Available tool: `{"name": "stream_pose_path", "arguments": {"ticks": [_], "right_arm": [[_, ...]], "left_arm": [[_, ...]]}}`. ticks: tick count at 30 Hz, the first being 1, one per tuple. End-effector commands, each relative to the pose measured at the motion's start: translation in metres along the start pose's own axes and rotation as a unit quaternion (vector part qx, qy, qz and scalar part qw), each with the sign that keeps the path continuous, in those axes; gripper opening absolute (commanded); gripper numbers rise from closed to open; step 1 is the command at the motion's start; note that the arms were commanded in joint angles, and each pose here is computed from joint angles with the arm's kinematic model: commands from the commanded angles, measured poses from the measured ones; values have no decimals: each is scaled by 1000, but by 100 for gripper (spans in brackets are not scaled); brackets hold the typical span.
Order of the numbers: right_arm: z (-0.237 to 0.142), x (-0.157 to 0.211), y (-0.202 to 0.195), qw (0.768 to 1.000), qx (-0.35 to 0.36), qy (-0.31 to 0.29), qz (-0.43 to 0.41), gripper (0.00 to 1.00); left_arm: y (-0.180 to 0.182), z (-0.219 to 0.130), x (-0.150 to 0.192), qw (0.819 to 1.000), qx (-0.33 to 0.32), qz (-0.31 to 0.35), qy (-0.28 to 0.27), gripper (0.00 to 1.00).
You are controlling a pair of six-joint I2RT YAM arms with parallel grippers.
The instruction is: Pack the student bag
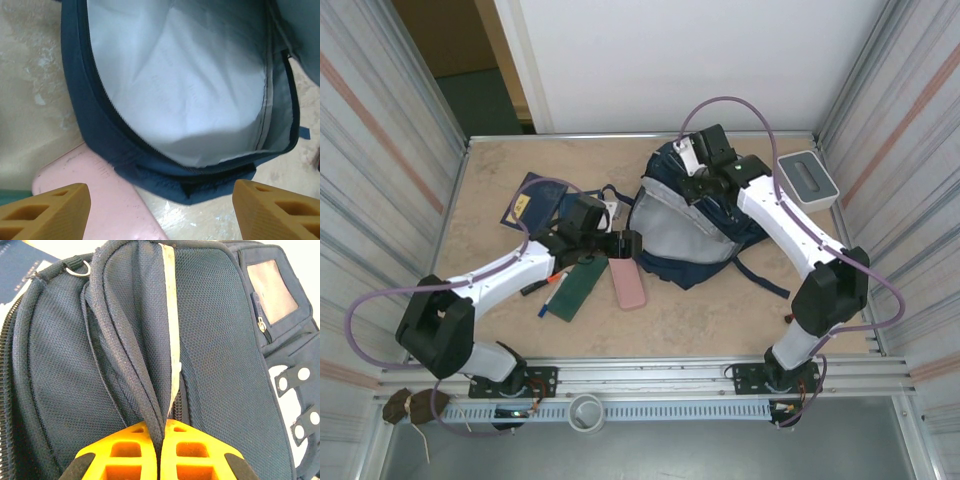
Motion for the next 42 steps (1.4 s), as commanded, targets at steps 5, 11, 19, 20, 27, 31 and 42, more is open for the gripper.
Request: {"name": "stream_pose_path", "arguments": {"ticks": [5,11,19,20,27,31,42], "right_arm": [[-26,-5,-22,995,-51,-41,77,0],[-19,2,-22,987,-119,-50,96,0],[-3,8,-19,985,-132,-34,101,0],[-1,9,-18,985,-133,-34,103,0],[11,10,-17,982,-148,-41,107,0],[17,11,-17,983,-145,-34,106,0],[30,49,2,990,-78,81,82,32]], "left_arm": [[12,-3,-15,998,-53,-3,-27,76],[55,-30,-23,987,-150,-8,-63,76],[72,-45,12,971,-239,11,1,79],[73,-46,16,970,-243,10,2,82],[94,-40,-18,963,-269,-11,-12,90],[115,-23,-52,968,-246,-51,-3,87],[162,22,-99,969,-223,-101,36,84]]}}
Point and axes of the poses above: each hand's point on the last joint's axis, 136 mm out from that joint toward the fingers, its own z axis out along the fingers, its own y axis along the line the jaws close on, x = y × z, the point moved 10 cm from there along -z, back along the fingers, and after that the axes turned 15 degrees about -z, right-handed, at the moved point
